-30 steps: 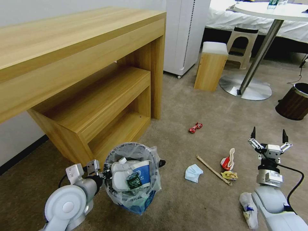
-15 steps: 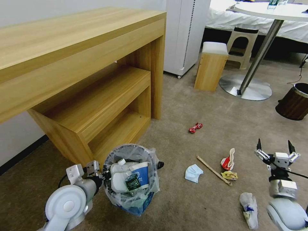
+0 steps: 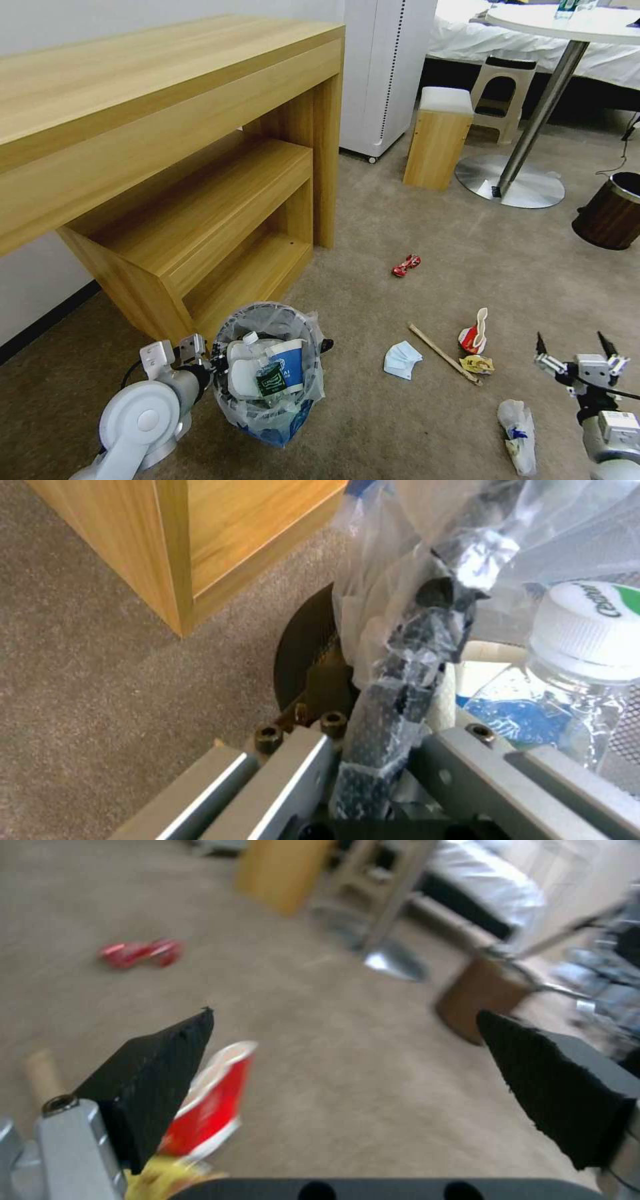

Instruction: Pick up the trash bin and place the garbage on the floor into it.

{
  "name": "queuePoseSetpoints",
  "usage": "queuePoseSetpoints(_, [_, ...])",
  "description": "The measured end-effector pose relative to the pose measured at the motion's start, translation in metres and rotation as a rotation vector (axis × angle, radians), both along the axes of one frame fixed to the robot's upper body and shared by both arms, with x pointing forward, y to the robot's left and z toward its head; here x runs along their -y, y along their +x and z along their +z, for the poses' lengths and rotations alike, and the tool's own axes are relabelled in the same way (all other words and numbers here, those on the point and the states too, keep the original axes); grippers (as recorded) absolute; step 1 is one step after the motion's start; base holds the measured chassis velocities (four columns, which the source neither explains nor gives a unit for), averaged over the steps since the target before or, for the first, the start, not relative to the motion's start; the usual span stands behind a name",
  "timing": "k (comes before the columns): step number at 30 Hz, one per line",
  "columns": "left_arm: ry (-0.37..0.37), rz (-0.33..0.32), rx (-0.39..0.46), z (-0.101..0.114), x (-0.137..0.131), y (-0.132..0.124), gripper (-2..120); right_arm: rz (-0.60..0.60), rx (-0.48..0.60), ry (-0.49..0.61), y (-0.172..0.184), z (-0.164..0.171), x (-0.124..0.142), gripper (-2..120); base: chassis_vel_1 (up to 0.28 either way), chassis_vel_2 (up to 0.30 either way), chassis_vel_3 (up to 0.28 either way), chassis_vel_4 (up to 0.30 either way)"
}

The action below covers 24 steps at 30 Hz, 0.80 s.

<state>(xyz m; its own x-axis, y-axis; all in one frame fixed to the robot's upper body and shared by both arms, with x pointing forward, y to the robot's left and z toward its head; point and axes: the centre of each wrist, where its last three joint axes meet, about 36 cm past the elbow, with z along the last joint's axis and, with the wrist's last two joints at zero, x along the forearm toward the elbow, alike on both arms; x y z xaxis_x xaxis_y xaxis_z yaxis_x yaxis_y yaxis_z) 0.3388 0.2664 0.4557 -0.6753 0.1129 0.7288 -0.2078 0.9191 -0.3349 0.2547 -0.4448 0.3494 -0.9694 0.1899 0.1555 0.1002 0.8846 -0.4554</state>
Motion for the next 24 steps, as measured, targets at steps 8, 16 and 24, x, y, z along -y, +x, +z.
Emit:
queuePoseSetpoints(8, [0.012,-0.011,-0.004,-0.003,0.001,-0.003,0,0.245,-0.161,-0.007,-0.014,0.000,0.058,100,0.000,0.000,0.000,0.000])
queuePoseSetpoints(16, [0.021,-0.013,-0.009,-0.008,0.003,-0.002,0,0.267,-0.322,-0.033,-0.040,-0.022,0.097,100,0.000,0.000,0.000,0.000])
queuePoseSetpoints(24, [0.028,-0.010,-0.016,-0.012,0.003,-0.004,0,0.321,-0.408,-0.139,-0.070,-0.039,0.131,100,0.000,0.000,0.000,0.000])
